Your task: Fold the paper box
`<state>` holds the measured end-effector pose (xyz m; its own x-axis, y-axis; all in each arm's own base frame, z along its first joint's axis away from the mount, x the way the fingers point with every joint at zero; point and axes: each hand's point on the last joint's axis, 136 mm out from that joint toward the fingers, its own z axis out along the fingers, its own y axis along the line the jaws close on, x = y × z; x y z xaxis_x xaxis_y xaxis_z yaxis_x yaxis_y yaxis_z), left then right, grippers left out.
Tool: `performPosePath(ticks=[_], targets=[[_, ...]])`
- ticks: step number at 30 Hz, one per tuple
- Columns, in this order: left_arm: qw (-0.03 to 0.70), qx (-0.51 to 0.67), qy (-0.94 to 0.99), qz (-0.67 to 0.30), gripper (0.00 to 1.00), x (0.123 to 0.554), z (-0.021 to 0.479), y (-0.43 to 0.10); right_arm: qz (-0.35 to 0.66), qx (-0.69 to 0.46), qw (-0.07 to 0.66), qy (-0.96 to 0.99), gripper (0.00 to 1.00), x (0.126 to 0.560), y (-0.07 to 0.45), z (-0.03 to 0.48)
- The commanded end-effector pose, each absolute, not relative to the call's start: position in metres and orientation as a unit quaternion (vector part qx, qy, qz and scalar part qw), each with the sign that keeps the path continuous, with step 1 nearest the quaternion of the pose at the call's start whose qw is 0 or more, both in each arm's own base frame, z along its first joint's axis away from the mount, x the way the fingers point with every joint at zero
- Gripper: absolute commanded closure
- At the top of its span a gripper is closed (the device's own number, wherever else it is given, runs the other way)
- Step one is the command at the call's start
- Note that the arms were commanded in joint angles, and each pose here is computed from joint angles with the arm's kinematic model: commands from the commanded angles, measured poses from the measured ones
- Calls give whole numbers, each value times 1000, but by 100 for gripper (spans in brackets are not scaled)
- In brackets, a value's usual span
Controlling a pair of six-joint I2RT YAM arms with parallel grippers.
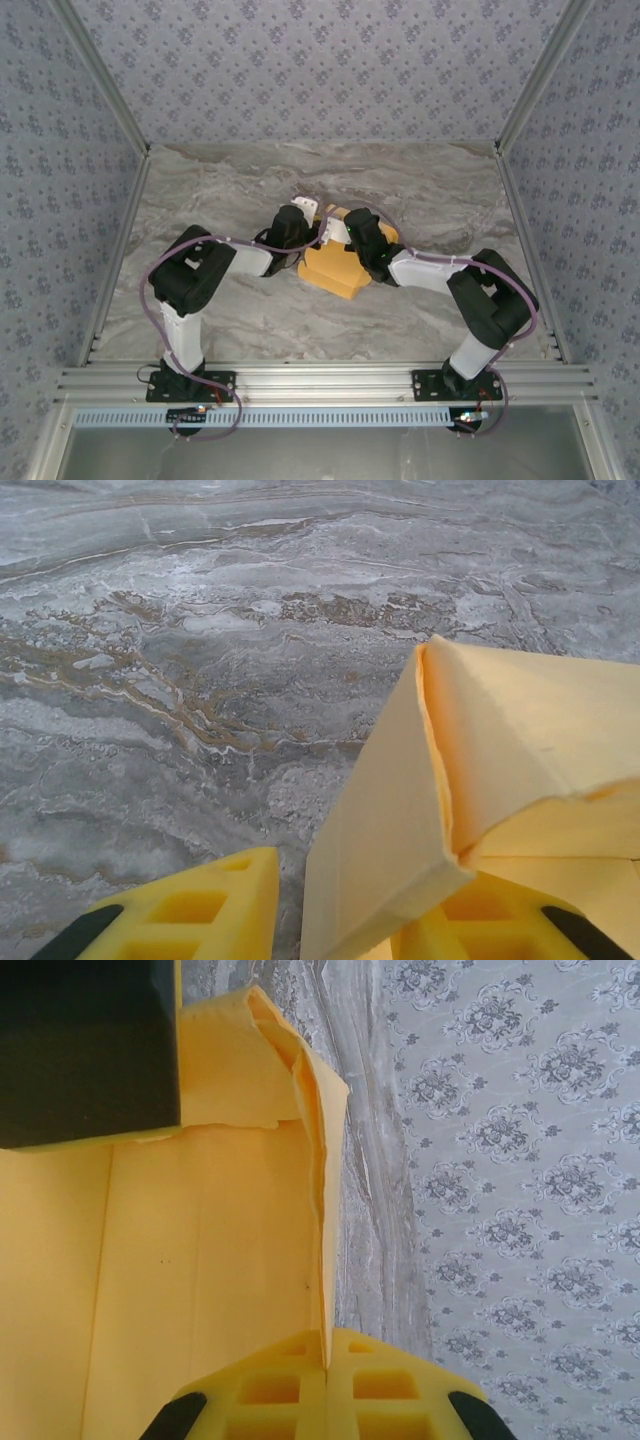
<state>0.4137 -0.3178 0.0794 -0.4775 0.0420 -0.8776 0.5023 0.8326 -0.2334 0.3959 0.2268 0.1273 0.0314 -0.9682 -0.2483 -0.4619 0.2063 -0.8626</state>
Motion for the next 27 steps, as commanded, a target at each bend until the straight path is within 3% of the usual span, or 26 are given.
performPosePath(ticks=[1,14,27], targets=[[515,118,829,-184,70,434,86,-305,-269,-571,439,639,100,390,231,127],[532,-13,831,-164,80,439,86,-286,-261,-572,440,641,100,387,234,125],[564,-6,800,-205,85,431,88,-310,-252,-557,450,651,100,388,235,130]])
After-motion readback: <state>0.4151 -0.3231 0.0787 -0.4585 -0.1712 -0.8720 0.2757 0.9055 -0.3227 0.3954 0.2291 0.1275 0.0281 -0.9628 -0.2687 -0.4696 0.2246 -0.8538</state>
